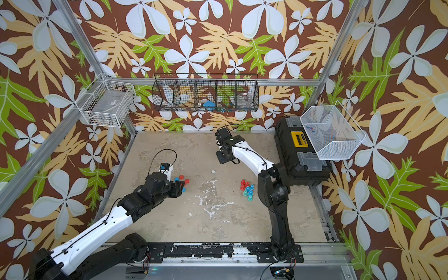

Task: Close the stamp cap
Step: Place the stamp at the center of the board, then move the cover to the center of the board.

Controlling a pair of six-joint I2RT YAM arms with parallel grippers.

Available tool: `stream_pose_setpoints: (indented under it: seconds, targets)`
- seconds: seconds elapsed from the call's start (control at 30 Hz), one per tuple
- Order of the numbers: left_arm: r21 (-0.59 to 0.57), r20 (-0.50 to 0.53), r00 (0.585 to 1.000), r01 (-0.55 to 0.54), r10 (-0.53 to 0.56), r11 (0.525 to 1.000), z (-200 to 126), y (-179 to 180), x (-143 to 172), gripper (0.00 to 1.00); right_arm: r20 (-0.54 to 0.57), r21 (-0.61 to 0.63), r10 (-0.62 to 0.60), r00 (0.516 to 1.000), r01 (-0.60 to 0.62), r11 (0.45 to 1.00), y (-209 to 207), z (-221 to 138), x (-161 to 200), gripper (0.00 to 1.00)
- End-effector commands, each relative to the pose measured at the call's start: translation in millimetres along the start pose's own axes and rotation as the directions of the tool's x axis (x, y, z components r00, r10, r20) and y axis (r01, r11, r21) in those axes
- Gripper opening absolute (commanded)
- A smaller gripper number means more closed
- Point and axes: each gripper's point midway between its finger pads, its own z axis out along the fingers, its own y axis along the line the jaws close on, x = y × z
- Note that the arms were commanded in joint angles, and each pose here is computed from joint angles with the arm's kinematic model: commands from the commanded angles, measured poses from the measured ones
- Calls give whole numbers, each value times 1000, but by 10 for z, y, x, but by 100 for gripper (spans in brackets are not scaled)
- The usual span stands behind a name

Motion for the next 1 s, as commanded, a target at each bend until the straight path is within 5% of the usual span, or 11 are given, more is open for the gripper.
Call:
stream_pose_setpoints:
  seconds: [0.0,0.33,0.57,0.97]
  targets:
    - [-11,-12,1000,8,-9,1000,19,24,32,63,105,-49,24,994,-19,999,98,-352,34,37]
    - [42,-66,992,109,-106,993,164,-69,179,63,286,-185,127,950,-75,980,190,-1373,1046,38]
    - [44,-113,981,165,-159,985,372,-58,397,62,298,-189,188,936,-135,973,94,-1382,1527,38]
    - [-45,-150,978,138,-143,989,562,70,513,61,311,-222,233,921,-168,960,87,-1384,1785,37]
